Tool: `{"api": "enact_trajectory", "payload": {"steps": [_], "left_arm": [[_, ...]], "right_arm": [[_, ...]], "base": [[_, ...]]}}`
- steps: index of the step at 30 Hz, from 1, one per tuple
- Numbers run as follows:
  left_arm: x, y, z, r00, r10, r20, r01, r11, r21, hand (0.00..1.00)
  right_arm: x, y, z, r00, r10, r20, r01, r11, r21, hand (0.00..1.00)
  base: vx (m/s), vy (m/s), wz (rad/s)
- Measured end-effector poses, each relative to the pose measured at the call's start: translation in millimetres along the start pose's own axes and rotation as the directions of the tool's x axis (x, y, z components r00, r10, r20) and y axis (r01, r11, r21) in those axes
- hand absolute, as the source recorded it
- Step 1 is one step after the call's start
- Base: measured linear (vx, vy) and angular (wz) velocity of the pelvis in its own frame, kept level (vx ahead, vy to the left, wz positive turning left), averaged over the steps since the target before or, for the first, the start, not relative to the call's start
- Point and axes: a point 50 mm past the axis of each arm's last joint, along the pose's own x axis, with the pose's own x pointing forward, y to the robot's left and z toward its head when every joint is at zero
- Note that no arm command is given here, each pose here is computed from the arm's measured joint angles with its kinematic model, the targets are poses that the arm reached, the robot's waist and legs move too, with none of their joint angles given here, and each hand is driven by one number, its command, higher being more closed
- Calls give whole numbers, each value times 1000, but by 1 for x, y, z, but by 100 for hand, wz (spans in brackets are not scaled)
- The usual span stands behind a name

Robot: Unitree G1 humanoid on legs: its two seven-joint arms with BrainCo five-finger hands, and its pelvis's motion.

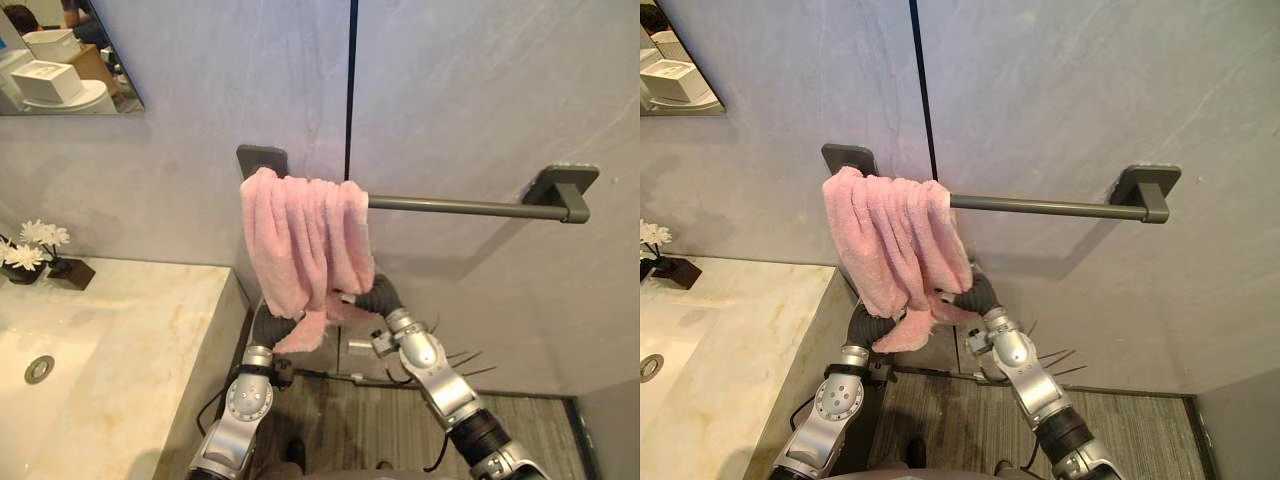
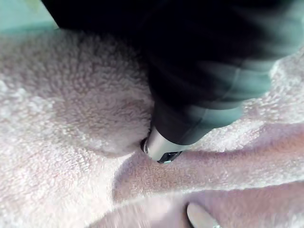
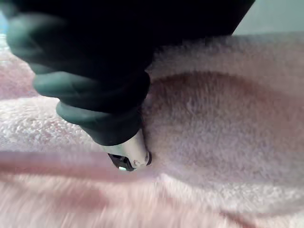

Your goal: Organize washtable

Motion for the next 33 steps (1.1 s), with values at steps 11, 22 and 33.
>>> {"api": "enact_trajectory", "payload": {"steps": [11,22,33], "left_arm": [[2,-14,8,999,-34,9,35,993,-111,100],[5,-22,14,996,-81,26,85,982,-169,100],[13,-26,15,994,-106,32,110,980,-167,100]], "right_arm": [[-27,-22,-13,986,-160,-51,162,986,39,100],[-35,-27,-18,968,-242,-70,248,965,89,100],[-34,-31,-20,958,-275,-81,283,953,111,100]], "base": [[-28,-1,-9],[17,4,-13],[11,-3,-5]]}}
